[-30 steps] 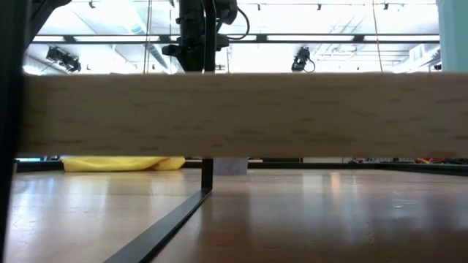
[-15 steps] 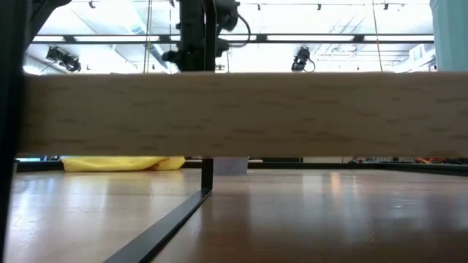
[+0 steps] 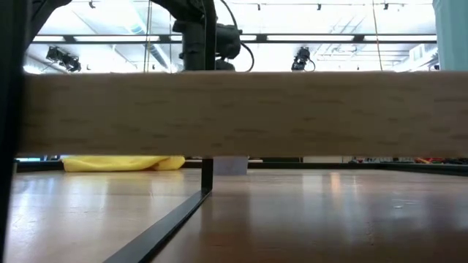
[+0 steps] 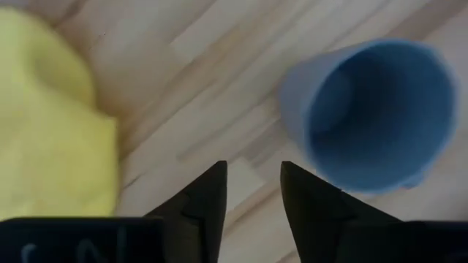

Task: Stack small to large cups/mugs on shelf
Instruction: Put the purple mug on the shelf

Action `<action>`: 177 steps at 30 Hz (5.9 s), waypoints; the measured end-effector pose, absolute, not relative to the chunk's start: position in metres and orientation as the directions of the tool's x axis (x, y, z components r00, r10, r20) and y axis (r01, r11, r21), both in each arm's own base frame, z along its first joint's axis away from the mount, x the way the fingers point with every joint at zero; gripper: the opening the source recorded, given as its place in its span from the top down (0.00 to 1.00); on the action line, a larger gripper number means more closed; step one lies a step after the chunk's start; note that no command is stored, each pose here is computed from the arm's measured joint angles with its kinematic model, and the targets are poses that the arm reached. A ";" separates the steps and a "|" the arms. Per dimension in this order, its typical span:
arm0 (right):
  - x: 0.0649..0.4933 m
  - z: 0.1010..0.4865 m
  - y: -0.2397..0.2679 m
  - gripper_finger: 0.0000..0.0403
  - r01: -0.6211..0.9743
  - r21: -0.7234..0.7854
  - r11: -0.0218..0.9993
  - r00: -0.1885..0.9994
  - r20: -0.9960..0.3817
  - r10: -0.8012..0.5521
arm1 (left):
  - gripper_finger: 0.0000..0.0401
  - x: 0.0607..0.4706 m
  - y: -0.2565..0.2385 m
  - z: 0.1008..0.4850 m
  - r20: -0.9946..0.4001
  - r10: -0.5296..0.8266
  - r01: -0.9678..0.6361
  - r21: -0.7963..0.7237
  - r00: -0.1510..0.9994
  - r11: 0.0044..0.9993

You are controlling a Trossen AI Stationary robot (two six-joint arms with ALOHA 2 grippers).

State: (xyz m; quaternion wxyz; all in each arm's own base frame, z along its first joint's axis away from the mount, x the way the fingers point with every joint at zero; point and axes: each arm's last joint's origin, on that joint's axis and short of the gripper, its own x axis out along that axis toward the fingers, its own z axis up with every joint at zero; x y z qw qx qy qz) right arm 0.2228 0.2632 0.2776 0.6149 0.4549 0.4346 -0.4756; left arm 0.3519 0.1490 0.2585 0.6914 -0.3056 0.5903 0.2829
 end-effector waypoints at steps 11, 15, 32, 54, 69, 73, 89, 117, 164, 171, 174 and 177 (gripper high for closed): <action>0.204 0.306 0.243 0.81 0.966 0.184 0.182 0.229 -0.934 -0.274 | 0.60 0.368 0.147 0.261 -0.956 0.069 -0.739 -0.173 0.285 0.651; 0.203 0.307 0.242 0.81 0.961 0.195 0.194 0.246 -0.925 -0.288 | 0.59 0.368 0.146 0.261 -0.956 0.070 -0.739 -0.172 0.285 0.652; 0.204 0.307 0.242 0.81 0.959 0.202 0.197 0.255 -0.920 -0.297 | 0.61 0.386 0.140 0.220 -0.982 0.030 -0.741 -0.119 0.184 0.661; 0.204 0.307 0.242 0.81 0.957 0.194 0.215 0.254 -0.921 -0.296 | 0.96 0.393 0.134 0.223 -0.970 0.049 -0.676 -0.128 0.236 0.726; 0.206 0.311 0.231 0.95 0.932 0.159 0.326 0.262 -0.917 -0.302 | 0.96 0.394 0.072 0.286 -0.943 0.006 -0.545 -0.187 0.332 0.817; 0.202 0.320 0.212 0.99 0.919 0.187 0.348 0.304 -0.897 -0.321 | 0.96 0.397 0.052 0.320 -0.923 0.024 -0.516 -0.192 0.384 0.835; 0.120 0.308 0.113 0.98 0.926 0.295 0.237 0.366 -0.858 -0.361 | 0.96 0.389 -0.028 0.363 -0.904 0.010 -0.545 -0.248 0.426 0.801; 0.120 0.312 0.091 0.98 0.886 0.281 0.369 0.428 -0.803 -0.415 | 0.96 0.412 -0.134 0.335 -0.841 -0.224 -0.516 -0.490 0.493 0.703; 0.149 0.308 0.116 0.99 0.756 0.349 0.554 0.588 -0.734 -0.340 | 0.96 0.412 -0.171 0.293 -0.918 -0.071 -0.653 -0.330 0.390 0.681; 0.164 0.313 0.134 0.99 0.604 0.434 0.668 0.674 -0.726 -0.139 | 0.96 0.410 -0.170 0.292 -0.928 -0.070 -0.660 -0.312 0.367 0.684; 0.169 0.312 0.143 0.99 0.564 0.480 0.672 0.670 -0.742 -0.031 | 0.96 0.409 -0.170 0.292 -0.930 -0.070 -0.662 -0.307 0.360 0.684; 0.178 0.309 0.151 0.98 0.544 0.503 0.672 0.672 -0.740 0.010 | 0.96 0.408 -0.169 0.292 -0.935 -0.065 -0.665 -0.296 0.349 0.686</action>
